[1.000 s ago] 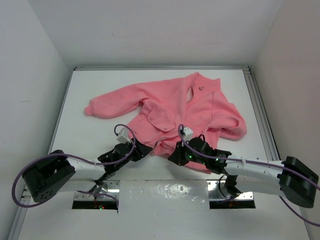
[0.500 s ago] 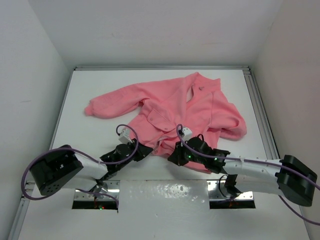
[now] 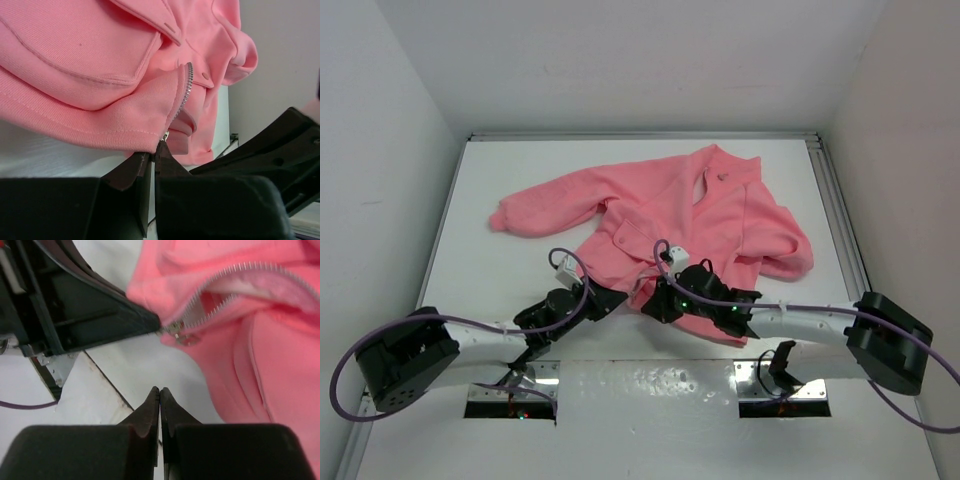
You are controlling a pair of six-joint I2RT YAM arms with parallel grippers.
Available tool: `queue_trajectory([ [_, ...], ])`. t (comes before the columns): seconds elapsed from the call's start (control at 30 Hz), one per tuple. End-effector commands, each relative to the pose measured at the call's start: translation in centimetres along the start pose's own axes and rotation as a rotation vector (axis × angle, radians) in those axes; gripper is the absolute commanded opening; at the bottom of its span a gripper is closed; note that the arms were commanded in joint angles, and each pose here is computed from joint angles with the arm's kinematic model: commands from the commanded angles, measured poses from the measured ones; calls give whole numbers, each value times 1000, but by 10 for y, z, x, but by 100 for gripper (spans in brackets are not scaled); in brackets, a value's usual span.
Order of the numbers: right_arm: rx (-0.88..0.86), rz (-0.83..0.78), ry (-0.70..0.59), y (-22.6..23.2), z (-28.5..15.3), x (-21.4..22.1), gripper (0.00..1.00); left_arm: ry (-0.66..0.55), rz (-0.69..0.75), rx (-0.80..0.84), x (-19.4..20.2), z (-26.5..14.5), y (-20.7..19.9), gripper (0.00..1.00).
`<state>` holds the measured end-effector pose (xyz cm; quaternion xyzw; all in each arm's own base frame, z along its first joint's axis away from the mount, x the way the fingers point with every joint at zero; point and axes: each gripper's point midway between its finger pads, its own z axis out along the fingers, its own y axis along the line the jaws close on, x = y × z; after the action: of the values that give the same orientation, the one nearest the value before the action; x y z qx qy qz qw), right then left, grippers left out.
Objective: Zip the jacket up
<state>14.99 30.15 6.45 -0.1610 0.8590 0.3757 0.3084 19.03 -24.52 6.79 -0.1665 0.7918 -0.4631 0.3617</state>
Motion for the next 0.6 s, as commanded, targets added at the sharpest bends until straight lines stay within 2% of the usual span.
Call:
queue_trajectory([
  [0.0,-78,-98,-128,30,6,-45,0,35,-23,-19,9,-7,7,0],
  [0.1,-131,-155,-140,36,6,-49,0,55,-41,-34,11,-7,5,0],
  [0.2,-240,-173,-136,45,4,-50,15,70,-56,-4,11,-7,-6,0],
  [0.33,-344,-143,-153,41,-5,-57,22,95,-106,29,13,-10,-19,0],
  [0.47,-429,-131,-119,45,-13,-53,42,136,-170,74,17,-16,-32,0],
  [0.57,-447,-119,-105,46,-17,-47,44,138,-197,95,15,-19,-39,0],
])
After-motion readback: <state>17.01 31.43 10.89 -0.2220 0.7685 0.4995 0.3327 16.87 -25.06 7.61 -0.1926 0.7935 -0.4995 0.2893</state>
